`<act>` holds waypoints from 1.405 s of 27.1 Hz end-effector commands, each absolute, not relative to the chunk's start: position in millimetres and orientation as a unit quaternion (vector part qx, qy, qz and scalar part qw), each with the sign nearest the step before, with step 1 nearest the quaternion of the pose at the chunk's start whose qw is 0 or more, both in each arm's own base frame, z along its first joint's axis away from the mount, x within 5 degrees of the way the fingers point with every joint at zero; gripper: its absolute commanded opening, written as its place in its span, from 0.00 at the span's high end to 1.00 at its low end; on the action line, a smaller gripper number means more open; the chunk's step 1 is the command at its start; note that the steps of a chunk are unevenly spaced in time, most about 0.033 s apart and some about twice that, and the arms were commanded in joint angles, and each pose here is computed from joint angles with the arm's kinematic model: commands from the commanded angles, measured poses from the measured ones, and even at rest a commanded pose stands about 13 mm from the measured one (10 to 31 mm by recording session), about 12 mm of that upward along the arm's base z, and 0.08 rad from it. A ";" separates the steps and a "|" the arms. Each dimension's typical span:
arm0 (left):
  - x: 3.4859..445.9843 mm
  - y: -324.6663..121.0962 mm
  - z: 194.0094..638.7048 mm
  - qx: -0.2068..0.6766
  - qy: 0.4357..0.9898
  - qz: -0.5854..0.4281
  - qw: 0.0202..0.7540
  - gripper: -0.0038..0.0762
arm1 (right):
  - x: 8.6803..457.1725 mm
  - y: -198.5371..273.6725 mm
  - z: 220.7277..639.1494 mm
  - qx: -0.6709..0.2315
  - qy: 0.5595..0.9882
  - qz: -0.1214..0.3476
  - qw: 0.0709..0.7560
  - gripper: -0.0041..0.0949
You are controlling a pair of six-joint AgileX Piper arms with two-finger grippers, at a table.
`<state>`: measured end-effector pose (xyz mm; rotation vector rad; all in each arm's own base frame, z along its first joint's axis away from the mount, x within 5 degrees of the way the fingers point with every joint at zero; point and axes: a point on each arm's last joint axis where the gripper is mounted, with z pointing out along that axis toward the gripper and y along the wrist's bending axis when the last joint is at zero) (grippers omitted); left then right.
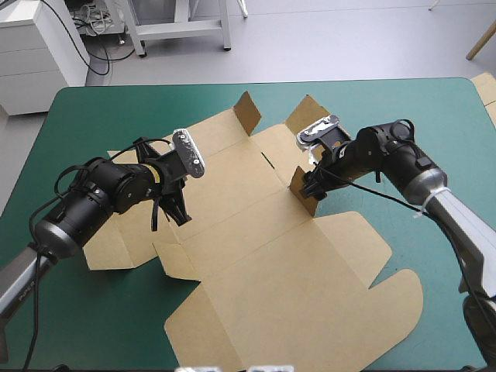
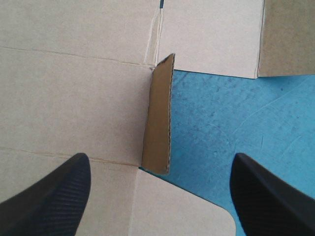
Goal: Fold the box
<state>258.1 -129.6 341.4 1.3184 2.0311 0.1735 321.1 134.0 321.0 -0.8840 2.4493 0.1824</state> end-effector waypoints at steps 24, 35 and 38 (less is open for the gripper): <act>255.1 -134.6 364.5 0.482 0.773 0.038 0.410 0.96 | 371.8 154.8 281.7 -0.343 0.913 0.089 0.204 0.24; 255.6 -135.7 365.6 0.478 0.772 0.033 0.418 0.96 | 371.8 156.9 282.4 -0.343 0.910 0.099 0.209 0.78; 256.5 -137.4 367.6 0.472 0.769 0.025 0.431 0.96 | 373.5 157.2 283.2 -0.341 0.909 0.099 0.219 0.98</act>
